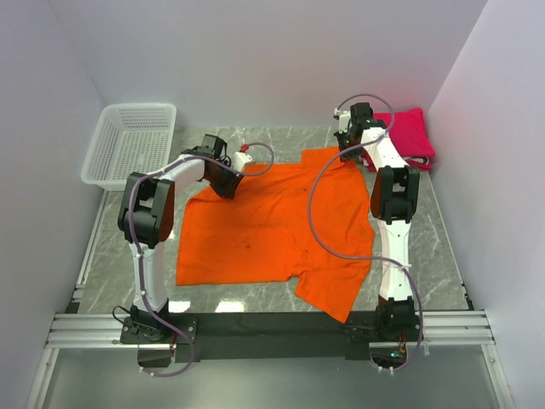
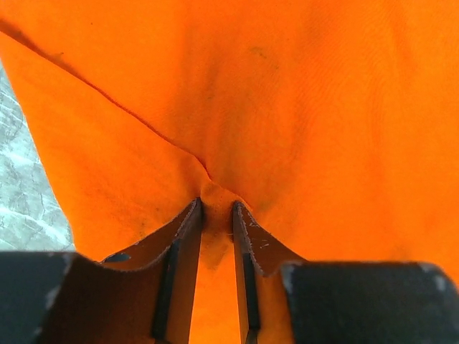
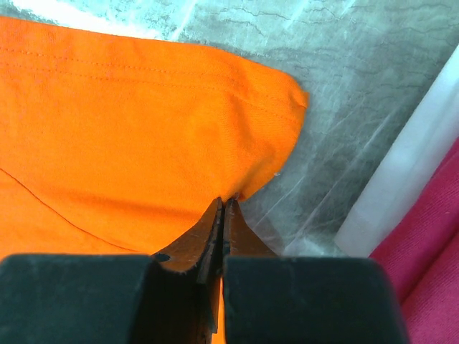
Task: Fold and stack the t-shirts
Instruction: Flatten the tshirt out
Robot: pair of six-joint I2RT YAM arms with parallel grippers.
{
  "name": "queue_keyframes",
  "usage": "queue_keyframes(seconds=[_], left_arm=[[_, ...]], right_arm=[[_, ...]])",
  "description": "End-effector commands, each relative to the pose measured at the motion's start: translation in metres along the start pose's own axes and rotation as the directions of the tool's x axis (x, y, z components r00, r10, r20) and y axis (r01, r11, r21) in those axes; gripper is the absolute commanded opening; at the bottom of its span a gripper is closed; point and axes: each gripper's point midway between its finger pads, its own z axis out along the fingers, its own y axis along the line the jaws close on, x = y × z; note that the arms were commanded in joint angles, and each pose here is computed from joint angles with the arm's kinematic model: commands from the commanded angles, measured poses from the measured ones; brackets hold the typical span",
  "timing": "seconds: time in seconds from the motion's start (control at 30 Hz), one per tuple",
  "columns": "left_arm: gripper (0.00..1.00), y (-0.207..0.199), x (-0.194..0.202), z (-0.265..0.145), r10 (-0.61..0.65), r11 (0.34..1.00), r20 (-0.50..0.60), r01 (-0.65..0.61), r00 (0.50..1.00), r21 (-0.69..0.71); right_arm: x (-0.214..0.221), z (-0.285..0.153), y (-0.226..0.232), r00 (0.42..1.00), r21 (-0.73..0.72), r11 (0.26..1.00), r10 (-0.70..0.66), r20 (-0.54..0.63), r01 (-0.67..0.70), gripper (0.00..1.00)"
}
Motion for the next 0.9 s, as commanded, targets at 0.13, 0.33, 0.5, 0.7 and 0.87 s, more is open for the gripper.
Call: queue_keyframes(seconds=[0.13, 0.33, 0.5, 0.7, 0.87], left_arm=[[0.29, 0.035, -0.026, -0.044, 0.001, 0.996, 0.068, 0.005, 0.998, -0.087], [0.24, 0.045, -0.026, -0.045, -0.009, 0.997, 0.069, 0.014, 0.998, -0.075], [0.08, 0.044, -0.033, -0.046, -0.009, 0.998, 0.097, 0.015, 0.995, -0.064], [0.38, 0.011, -0.031, -0.044, -0.034, 0.998, 0.093, 0.029, 0.995, 0.055], [0.39, -0.009, -0.02, -0.03, -0.032, 0.996, 0.043, 0.028, 0.999, 0.083]], right_arm=[[-0.042, -0.045, -0.007, 0.991, 0.049, 0.998, -0.041, 0.126, 0.035, 0.0], [-0.043, -0.043, -0.008, 0.991, 0.049, 0.998, -0.039, 0.126, 0.033, 0.0], [-0.041, -0.043, -0.008, 0.992, 0.051, 0.998, -0.043, 0.121, 0.037, 0.0], [-0.041, -0.042, -0.008, 0.992, 0.05, 0.998, -0.044, 0.12, 0.039, 0.0], [-0.04, -0.041, -0.007, 0.992, 0.046, 0.998, -0.041, 0.118, 0.036, 0.0]])
